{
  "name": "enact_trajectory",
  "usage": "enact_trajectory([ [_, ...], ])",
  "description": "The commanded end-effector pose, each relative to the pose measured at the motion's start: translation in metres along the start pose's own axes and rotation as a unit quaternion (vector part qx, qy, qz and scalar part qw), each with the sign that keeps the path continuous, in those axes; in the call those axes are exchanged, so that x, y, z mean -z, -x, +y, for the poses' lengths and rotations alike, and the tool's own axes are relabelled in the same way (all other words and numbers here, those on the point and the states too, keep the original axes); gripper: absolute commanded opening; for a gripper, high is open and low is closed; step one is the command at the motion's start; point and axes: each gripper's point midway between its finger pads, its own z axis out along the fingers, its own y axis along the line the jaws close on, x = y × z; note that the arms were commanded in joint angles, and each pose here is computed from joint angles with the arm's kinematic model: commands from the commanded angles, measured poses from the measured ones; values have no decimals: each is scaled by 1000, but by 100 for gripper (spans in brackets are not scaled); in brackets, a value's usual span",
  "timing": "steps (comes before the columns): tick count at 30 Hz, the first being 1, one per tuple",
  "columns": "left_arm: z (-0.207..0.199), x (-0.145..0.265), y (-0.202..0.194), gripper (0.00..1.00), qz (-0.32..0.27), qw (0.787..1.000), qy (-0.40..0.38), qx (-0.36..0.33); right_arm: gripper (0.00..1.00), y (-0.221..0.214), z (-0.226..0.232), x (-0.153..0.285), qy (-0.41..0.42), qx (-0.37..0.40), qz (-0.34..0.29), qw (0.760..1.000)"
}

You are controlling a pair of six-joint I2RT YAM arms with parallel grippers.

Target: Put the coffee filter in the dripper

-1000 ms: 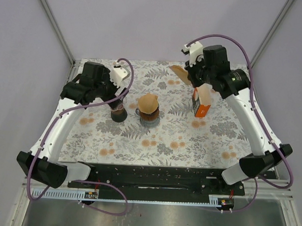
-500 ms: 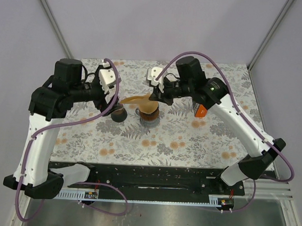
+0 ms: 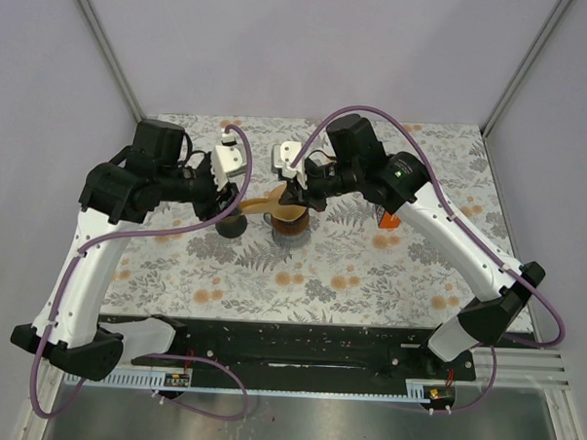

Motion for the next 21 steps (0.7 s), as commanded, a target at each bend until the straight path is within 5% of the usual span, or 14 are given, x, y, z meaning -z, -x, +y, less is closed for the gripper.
enact_trajectory([
  [1, 10, -2, 9, 46, -14, 999, 20, -24, 0, 29, 4, 13, -2, 36, -37, 999],
  [7, 0, 3, 15, 48, -24, 999, -3, -43, 0, 27, 4, 12, -2, 36, -32, 999],
  [13, -17, 19, 32, 65, -50, 996, -33, -67, 0, 25, 5, 13, -2, 38, -28, 999],
  [21, 5, 5, 25, 54, -32, 999, 5, -40, 0, 24, 6, 13, -1, 39, -28, 999],
])
